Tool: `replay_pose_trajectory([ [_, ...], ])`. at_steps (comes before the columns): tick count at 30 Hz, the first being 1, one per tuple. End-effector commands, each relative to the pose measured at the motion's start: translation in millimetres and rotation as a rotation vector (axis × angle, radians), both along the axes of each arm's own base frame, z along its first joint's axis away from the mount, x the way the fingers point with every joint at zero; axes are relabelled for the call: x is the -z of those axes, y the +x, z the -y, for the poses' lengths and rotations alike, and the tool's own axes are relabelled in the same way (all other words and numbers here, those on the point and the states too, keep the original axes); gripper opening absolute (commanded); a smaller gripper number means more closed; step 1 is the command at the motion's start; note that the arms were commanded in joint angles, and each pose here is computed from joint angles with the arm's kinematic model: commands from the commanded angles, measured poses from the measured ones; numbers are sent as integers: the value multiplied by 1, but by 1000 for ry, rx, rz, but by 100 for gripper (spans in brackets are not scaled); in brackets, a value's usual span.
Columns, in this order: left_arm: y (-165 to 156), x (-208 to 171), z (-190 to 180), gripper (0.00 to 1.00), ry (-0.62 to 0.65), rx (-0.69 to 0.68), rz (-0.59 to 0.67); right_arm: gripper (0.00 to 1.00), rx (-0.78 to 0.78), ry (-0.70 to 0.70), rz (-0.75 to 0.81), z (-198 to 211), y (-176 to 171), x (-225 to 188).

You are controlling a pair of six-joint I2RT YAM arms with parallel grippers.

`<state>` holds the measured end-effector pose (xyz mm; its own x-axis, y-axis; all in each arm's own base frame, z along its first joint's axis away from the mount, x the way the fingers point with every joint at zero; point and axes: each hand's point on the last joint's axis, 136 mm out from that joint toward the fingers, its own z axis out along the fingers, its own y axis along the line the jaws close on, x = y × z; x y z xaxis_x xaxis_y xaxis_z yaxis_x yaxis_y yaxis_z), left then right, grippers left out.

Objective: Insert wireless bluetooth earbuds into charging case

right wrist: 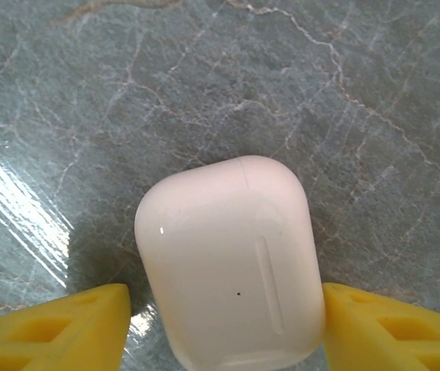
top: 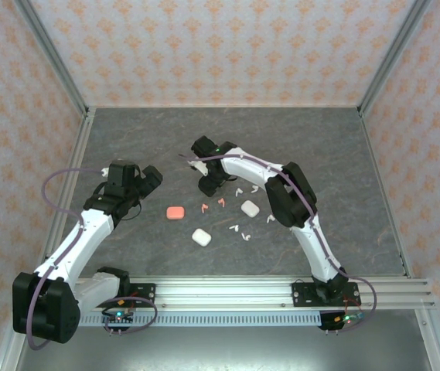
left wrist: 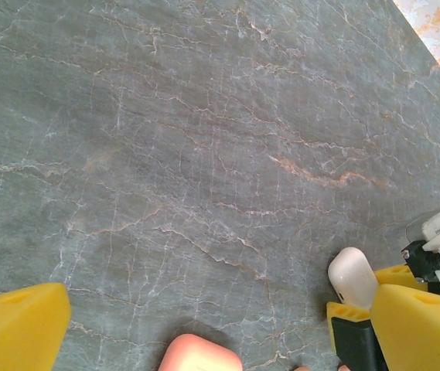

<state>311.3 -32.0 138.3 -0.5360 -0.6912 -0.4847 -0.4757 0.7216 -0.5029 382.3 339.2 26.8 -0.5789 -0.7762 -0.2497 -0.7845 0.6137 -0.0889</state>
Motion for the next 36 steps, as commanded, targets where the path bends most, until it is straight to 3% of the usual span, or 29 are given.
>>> replay_pose_trajectory([
  [1, -5, -3, -4, 100, 38, 0, -11, 59, -2, -67, -21, 12, -3, 15],
  [8, -3, -8, 0, 100, 61, 52, -25, 43, -4, -54, 4, 16, -3, 11],
  [13, 4, -16, 17, 100, 16, 144, -17, 41, 9, 67, 99, 15, 3, -22],
  [22, 17, -57, 78, 94, -161, 465, 77, 40, -42, 313, 337, 31, -2, -109],
  [32, 16, -107, 136, 81, -377, 757, 220, 40, -202, 543, 564, 39, -47, -199],
  [36, 13, -119, 156, 80, -412, 826, 249, 40, -254, 579, 590, 39, -61, -214],
])
